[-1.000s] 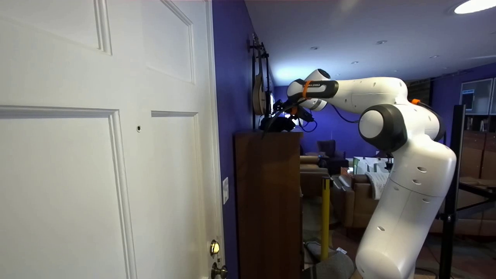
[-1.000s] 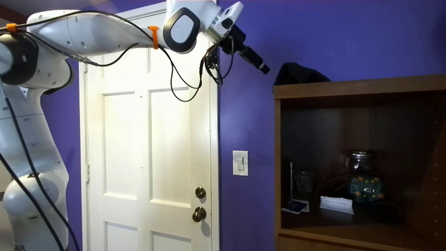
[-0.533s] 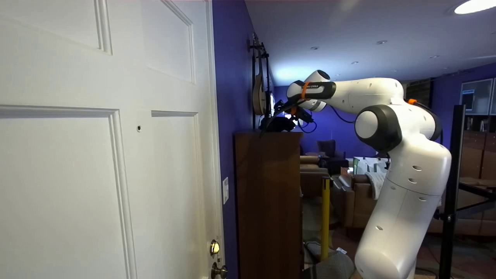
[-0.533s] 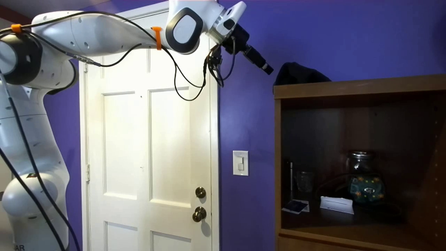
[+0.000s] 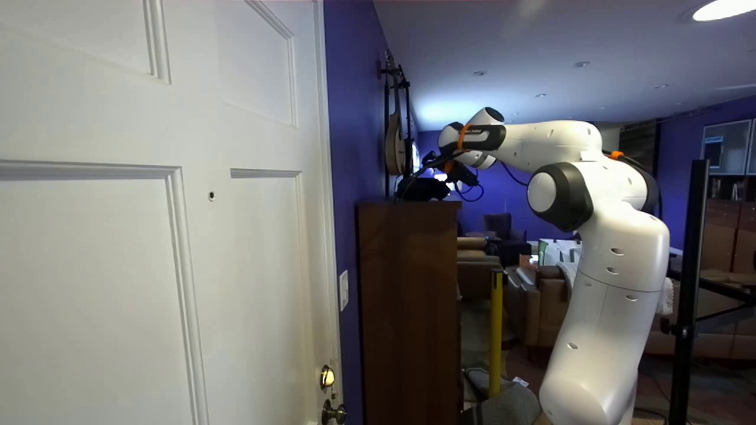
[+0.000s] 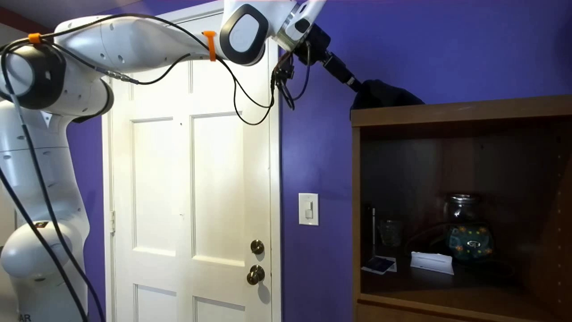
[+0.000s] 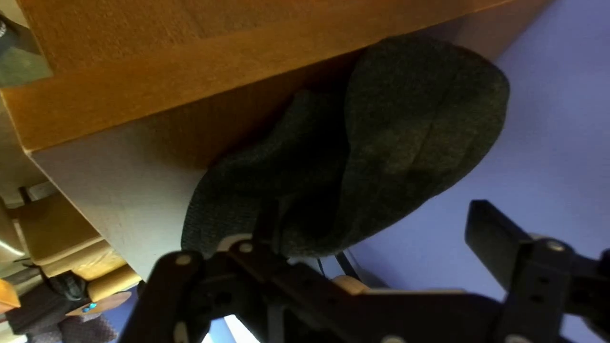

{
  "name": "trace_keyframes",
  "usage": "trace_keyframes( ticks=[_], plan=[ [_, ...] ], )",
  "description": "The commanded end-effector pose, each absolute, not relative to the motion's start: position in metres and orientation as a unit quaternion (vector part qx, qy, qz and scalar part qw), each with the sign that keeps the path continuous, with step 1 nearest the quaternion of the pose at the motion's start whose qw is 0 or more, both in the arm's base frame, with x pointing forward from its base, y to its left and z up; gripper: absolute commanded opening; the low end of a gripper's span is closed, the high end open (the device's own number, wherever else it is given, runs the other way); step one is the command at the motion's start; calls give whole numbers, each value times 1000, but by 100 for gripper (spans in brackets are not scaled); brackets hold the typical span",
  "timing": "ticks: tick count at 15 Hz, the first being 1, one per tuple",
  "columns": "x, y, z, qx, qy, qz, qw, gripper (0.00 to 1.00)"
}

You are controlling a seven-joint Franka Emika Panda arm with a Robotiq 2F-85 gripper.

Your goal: Put the cap on the door

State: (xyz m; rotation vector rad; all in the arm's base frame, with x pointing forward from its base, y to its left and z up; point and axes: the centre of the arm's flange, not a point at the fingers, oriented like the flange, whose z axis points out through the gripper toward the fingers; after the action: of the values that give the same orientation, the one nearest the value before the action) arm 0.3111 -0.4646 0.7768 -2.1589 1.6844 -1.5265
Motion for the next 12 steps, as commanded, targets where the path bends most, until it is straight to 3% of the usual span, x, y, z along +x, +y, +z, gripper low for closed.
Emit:
trace_keyframes(
  ticks=[1, 11, 12],
  plan=[
    [320, -488, 786, -693, 533, -484, 28, 100],
    [328, -517, 776, -644, 588, -485, 67, 100],
    [330, -518, 773, -646, 589, -480, 70, 75]
  ],
)
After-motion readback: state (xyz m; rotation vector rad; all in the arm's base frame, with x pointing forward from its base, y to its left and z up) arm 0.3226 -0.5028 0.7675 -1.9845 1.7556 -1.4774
